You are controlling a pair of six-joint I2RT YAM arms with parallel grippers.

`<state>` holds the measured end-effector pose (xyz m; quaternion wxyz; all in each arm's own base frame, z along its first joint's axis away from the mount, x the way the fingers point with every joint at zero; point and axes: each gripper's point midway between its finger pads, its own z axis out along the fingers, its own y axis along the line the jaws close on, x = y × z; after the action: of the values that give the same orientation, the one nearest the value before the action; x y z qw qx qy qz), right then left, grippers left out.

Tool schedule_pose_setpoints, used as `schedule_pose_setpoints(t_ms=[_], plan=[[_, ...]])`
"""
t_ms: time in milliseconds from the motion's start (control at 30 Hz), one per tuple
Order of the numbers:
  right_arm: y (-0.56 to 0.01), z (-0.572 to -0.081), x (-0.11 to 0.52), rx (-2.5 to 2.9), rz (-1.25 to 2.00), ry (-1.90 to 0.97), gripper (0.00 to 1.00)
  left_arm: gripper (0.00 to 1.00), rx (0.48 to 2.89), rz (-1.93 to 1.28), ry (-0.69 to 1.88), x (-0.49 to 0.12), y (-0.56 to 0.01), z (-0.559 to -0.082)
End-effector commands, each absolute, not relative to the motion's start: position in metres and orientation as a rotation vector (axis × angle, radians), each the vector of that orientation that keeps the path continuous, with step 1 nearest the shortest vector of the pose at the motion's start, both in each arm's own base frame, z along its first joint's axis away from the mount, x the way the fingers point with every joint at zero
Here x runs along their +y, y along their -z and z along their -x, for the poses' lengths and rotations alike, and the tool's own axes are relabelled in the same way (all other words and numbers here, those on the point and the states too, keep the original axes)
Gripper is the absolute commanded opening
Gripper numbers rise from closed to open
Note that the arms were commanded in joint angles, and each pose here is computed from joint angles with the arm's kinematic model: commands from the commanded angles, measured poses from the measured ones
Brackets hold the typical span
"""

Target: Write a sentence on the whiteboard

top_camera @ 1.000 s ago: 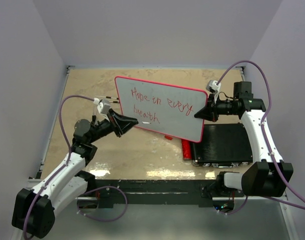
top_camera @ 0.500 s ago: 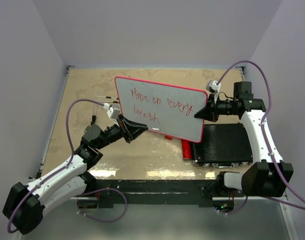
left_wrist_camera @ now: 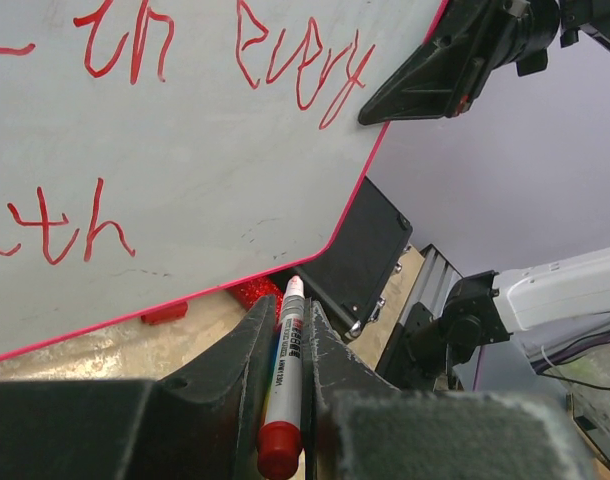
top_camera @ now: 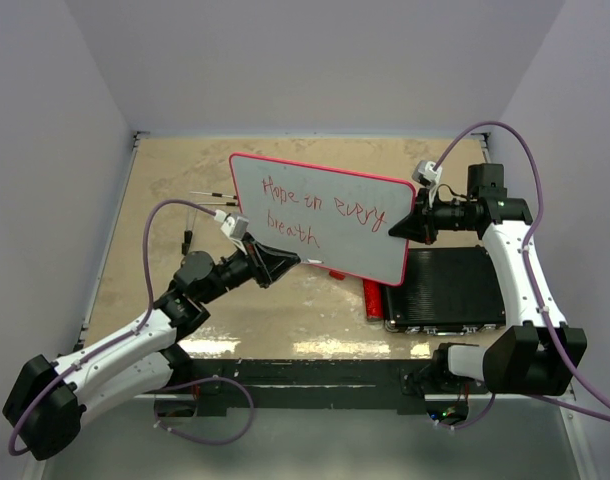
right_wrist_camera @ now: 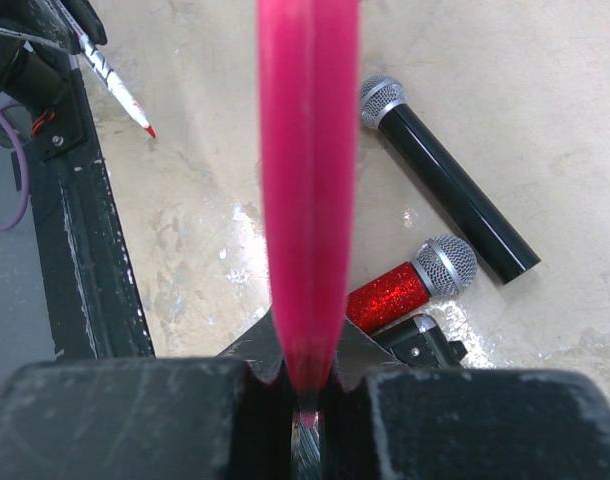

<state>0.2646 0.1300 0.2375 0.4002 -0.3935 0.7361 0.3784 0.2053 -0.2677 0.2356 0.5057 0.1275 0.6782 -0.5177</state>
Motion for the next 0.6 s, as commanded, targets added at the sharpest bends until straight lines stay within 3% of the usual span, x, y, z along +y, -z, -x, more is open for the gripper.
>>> schedule_pose_setpoints(t_ms=[0, 567], plan=[[-0.257, -0.259, 0.137, 1.775, 1.026, -0.957, 0.0, 0.0, 1.628, -0.275, 1.261, -0.268, -0.239, -0.206], [-0.256, -0.259, 0.137, 1.78, 1.024, -0.962, 0.0, 0.0, 1.656, -0.227, 1.22, -0.26, -0.227, -0.21]])
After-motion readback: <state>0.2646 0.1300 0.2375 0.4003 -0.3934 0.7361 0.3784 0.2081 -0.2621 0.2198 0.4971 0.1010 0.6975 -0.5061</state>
